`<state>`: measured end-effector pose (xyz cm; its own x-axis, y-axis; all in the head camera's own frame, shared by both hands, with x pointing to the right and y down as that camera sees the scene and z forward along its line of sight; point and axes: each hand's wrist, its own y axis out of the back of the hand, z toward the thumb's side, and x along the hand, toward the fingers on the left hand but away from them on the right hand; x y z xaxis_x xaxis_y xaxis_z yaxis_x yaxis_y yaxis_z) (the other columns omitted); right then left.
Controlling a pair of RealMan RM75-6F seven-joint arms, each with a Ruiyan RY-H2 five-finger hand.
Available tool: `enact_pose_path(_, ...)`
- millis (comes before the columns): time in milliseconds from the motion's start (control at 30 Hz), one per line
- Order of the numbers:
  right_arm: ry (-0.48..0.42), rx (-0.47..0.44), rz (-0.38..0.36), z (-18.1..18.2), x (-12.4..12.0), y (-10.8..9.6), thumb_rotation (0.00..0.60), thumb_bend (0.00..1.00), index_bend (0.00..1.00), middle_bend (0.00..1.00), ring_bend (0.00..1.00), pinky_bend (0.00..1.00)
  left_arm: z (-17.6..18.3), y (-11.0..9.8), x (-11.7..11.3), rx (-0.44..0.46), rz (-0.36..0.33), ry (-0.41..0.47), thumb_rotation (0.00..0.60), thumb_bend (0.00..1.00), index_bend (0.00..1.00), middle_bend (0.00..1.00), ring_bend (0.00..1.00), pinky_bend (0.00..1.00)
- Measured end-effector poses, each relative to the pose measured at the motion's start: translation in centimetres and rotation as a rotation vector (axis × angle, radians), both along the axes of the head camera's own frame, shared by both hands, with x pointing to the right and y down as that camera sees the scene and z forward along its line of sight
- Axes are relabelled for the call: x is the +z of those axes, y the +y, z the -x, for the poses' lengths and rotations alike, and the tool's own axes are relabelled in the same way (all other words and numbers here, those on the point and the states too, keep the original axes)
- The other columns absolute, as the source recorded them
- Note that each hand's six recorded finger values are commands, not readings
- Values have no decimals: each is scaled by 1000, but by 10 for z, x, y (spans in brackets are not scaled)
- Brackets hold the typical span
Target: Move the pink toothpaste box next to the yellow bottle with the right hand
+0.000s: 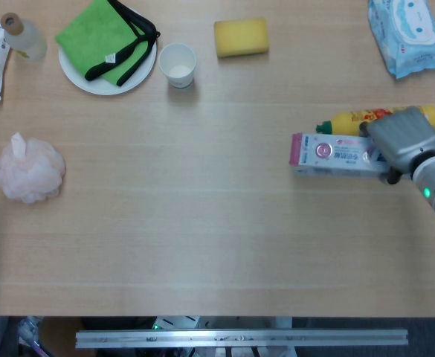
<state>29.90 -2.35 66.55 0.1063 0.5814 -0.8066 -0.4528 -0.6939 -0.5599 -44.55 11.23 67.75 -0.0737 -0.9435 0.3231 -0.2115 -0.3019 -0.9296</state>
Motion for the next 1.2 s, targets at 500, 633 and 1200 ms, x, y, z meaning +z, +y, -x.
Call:
enact_pose_path(500, 308, -184, -72, 14, -25, -27, 600, 312, 377, 490, 386, 484, 0, 0, 2, -1, 5, 4, 600, 302, 282, 168, 206, 383)
enact_pose_path(633, 316, -194, -100, 22, -35, -28, 600, 312, 378, 491, 388, 485, 1, 1, 2, -4, 6, 6, 600, 302, 282, 168, 206, 383)
enact_pose_path(1200, 204, -139, -118, 11, -38, -16, 600, 286, 379, 472, 381, 485, 1, 2, 5, -8, 12, 8, 600, 302, 282, 168, 206, 383)
